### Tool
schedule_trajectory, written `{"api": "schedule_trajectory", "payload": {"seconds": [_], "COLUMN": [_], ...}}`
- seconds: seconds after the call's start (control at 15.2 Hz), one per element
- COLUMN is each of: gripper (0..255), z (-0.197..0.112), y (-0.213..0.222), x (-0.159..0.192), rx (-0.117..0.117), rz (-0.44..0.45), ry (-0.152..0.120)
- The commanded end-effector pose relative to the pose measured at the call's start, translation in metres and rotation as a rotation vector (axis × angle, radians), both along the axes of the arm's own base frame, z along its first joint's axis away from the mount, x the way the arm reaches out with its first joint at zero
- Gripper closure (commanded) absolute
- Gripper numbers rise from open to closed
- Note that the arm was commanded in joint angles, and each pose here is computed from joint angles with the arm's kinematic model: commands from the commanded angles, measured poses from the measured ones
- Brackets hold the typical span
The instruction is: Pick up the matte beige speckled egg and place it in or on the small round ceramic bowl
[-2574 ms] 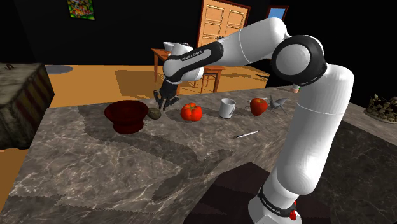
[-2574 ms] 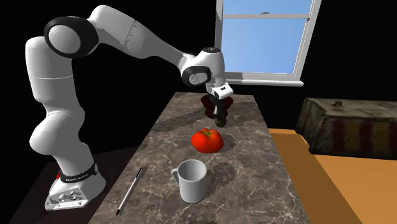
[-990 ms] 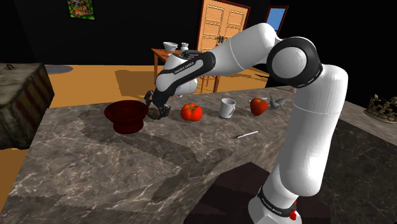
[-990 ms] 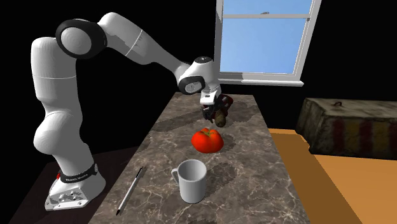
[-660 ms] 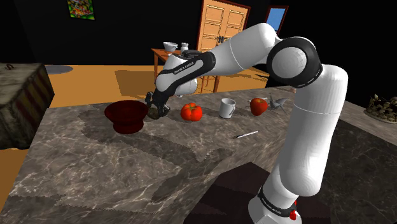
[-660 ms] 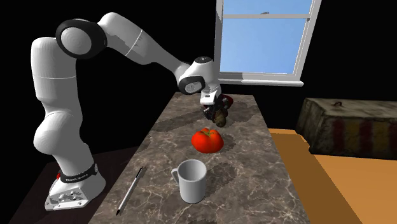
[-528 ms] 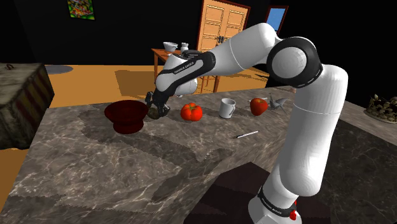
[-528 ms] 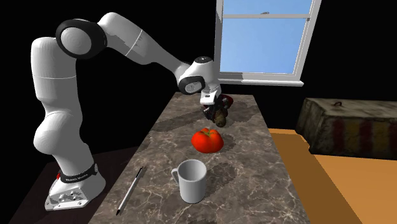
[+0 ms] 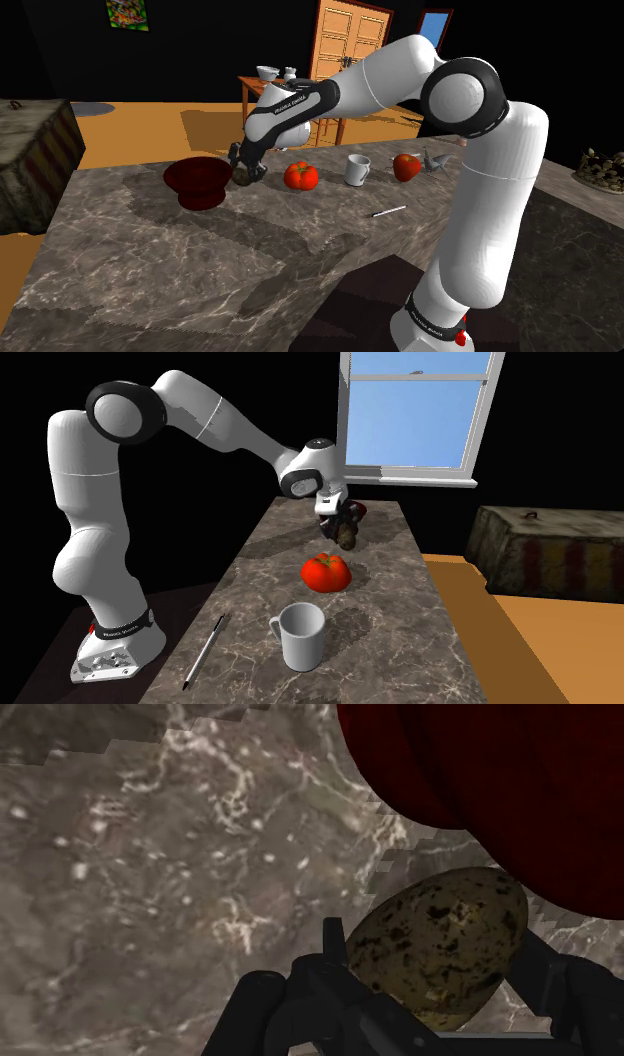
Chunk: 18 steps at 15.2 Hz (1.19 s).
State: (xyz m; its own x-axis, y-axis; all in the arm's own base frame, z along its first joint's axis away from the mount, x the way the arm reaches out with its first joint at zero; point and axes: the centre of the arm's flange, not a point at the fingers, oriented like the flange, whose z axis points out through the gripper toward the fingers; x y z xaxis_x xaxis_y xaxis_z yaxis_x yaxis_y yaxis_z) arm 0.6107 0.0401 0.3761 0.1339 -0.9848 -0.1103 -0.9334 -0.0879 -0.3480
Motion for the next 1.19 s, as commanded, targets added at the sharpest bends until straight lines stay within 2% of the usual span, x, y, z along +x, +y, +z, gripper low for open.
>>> {"api": "schedule_trajectory", "payload": {"seconds": [0.0,1.12], "gripper": [255,255], "z": [0.01,0.1], "y": [0.0,0.0], "x": [0.0,0.0], "rx": [0.0,0.0], "rz": [0.001,0.001], "ry": [-0.001,-0.001]}}
